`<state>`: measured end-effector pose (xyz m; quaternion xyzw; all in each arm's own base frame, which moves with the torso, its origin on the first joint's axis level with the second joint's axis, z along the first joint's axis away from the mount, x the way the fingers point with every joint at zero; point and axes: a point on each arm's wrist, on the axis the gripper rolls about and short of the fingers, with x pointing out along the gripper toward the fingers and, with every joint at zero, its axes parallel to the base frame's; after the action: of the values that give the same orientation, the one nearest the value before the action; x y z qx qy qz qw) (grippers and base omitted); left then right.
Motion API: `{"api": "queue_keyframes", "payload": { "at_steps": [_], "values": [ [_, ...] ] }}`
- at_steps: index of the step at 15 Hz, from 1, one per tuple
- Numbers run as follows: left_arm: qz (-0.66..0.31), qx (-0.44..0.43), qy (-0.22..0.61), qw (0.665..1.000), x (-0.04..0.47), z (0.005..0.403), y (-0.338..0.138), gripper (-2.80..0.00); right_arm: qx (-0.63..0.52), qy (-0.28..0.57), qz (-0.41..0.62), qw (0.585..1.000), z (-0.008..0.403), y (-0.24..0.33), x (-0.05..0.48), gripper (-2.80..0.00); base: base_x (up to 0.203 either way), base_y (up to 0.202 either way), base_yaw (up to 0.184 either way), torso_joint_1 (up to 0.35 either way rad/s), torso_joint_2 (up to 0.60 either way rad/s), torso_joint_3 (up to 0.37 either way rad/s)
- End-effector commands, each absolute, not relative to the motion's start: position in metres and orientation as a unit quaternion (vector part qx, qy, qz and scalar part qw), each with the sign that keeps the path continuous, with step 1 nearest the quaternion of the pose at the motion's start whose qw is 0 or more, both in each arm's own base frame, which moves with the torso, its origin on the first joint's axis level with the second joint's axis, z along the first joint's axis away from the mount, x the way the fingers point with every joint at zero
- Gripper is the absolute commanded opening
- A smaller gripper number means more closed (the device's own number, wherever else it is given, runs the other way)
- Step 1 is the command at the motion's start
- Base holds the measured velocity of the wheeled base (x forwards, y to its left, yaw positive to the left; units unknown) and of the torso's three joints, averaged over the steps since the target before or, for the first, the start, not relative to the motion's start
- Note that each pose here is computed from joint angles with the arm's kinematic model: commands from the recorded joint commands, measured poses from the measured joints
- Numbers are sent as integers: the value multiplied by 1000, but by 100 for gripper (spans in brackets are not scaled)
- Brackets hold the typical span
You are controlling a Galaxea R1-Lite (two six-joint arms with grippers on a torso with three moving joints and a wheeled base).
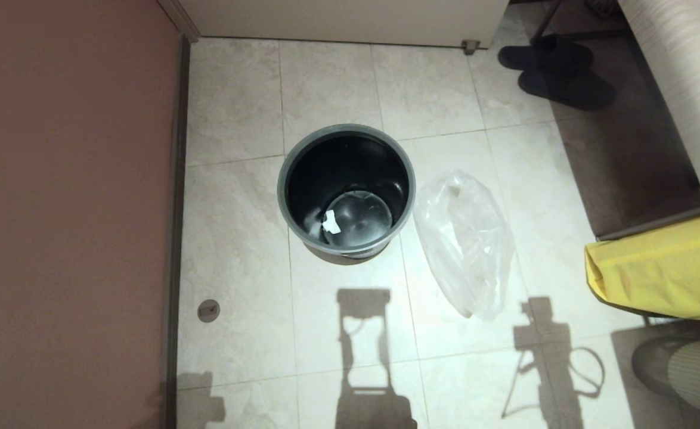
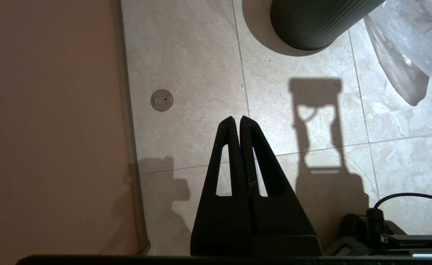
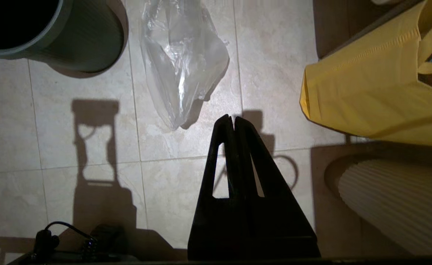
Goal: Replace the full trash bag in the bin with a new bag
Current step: Pick up the trash bag
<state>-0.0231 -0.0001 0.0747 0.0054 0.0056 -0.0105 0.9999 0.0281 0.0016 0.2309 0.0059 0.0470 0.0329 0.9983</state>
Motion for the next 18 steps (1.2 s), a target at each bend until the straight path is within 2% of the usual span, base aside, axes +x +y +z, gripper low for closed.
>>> {"api": "queue_keyframes", "payload": {
  "at_steps": [1,10,14,18],
  "values": [
    [-11,5,6,1000,-23,75,0,-280,6,83,38,996,245,3,72,-280,0,0,0,0,0,0],
    [-11,5,6,1000,-23,75,0,-280,15,200,57,978,232,6,241,-280,0,0,0,0,0,0],
    [-11,5,6,1000,-23,75,0,-280,23,260,85,962,195,11,304,-280,0,0,0,0,0,0],
    [-11,5,6,1000,-23,75,0,-280,20,232,133,963,189,34,368,-280,0,0,0,0,0,0]
  ]
}}
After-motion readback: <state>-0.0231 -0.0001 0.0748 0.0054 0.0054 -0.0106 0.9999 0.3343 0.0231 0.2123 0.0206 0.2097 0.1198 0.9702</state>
